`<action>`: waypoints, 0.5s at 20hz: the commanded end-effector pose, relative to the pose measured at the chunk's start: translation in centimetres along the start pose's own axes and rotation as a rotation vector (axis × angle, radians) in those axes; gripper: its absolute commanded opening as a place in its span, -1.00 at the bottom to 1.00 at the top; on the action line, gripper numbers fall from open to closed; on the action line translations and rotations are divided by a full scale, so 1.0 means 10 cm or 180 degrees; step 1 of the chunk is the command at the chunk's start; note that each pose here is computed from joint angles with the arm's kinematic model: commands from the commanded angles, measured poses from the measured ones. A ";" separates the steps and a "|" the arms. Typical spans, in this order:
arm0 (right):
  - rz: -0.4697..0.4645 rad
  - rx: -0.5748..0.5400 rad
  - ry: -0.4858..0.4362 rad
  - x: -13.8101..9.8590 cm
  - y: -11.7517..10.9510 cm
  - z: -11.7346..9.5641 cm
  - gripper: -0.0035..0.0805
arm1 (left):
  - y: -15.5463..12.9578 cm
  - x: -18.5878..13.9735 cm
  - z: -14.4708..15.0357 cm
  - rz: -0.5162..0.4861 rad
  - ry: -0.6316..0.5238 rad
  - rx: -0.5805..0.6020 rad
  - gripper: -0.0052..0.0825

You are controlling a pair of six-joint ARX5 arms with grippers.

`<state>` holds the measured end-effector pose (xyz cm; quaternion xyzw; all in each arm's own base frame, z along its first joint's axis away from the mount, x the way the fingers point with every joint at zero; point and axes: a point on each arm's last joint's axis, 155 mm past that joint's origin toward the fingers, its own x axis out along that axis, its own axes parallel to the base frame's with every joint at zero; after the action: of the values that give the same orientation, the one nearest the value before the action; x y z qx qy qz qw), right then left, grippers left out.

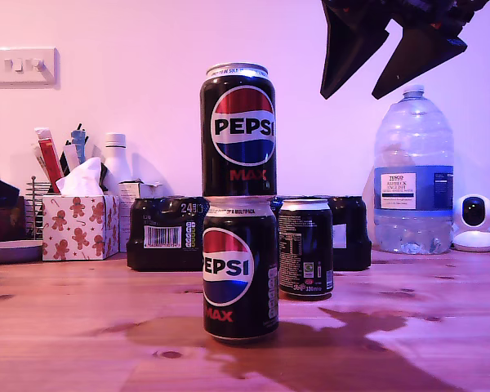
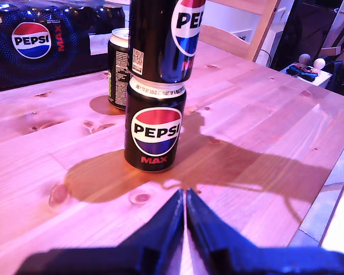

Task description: Stack up the Pepsi cans on top of each other

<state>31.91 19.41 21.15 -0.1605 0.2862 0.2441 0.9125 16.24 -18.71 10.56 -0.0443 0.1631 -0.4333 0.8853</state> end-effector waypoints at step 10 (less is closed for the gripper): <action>-0.0037 0.0105 0.0125 0.15 -0.01 -0.07 0.97 | 0.01 0.02 -0.10 0.0004 0.0079 -0.0031 -0.93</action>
<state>32.36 19.55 19.21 -0.1573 0.3144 0.2351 0.9062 16.24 -18.71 10.56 -0.0443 0.1631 -0.4333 0.8853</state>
